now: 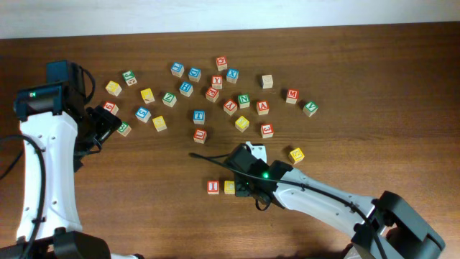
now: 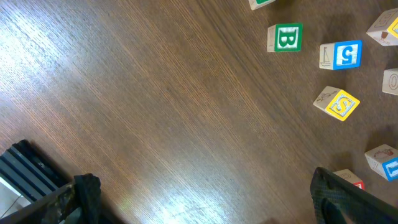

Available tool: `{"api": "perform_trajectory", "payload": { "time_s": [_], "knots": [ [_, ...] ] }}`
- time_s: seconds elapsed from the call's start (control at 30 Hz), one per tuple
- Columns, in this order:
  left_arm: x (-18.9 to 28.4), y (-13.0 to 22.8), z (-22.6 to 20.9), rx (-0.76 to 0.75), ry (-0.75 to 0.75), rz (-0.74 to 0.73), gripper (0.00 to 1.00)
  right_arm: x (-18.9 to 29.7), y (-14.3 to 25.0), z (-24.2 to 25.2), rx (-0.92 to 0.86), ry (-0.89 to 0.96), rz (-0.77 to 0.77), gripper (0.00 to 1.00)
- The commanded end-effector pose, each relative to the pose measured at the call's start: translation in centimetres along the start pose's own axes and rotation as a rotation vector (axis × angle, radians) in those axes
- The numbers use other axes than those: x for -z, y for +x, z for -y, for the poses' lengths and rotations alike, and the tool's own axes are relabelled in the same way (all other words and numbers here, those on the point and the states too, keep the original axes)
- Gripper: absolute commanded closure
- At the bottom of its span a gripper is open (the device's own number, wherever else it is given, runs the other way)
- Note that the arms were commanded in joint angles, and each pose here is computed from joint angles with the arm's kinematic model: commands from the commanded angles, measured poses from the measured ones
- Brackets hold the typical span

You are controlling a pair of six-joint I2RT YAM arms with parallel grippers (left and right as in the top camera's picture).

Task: Spell out ICRA
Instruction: 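Lower the green R block beside the C block and open right gripper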

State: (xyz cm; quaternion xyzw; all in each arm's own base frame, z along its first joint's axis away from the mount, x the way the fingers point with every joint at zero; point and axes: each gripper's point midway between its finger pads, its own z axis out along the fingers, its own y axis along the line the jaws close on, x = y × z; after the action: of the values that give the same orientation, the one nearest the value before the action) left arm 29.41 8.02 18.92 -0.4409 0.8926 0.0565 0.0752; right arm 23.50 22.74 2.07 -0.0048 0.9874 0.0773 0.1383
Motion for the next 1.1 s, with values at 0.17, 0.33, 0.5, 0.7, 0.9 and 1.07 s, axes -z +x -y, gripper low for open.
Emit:
{"api": "perform_trajectory", "payload": {
  "time_s": [0.17,0.33,0.5,0.7,0.9,1.07],
  "knots": [
    [-0.1,-0.2,-0.2,0.018,-0.009,0.001,0.01,0.0,0.1,0.8,0.000,0.042,0.018,0.73],
    [-0.1,-0.2,-0.2,0.018,-0.009,0.001,0.01,0.0,-0.2,0.9,-0.002,0.046,0.032,0.73],
    [-0.1,-0.2,-0.2,0.018,-0.009,0.001,0.01,0.0,1.0,-0.3,-0.002,-0.023,-0.042,0.73],
    [-0.1,-0.2,-0.2,0.018,-0.009,0.001,0.01,0.1,1.7,0.0,0.000,-0.016,-0.070,0.73],
    [-0.1,-0.2,-0.2,0.018,-0.009,0.001,0.01,0.1,1.9,0.1,0.000,-0.013,-0.084,0.64],
    [-0.1,-0.2,-0.2,0.018,-0.009,0.001,0.01,0.1,1.8,0.0,0.000,-0.014,-0.079,0.57]
  ]
}}
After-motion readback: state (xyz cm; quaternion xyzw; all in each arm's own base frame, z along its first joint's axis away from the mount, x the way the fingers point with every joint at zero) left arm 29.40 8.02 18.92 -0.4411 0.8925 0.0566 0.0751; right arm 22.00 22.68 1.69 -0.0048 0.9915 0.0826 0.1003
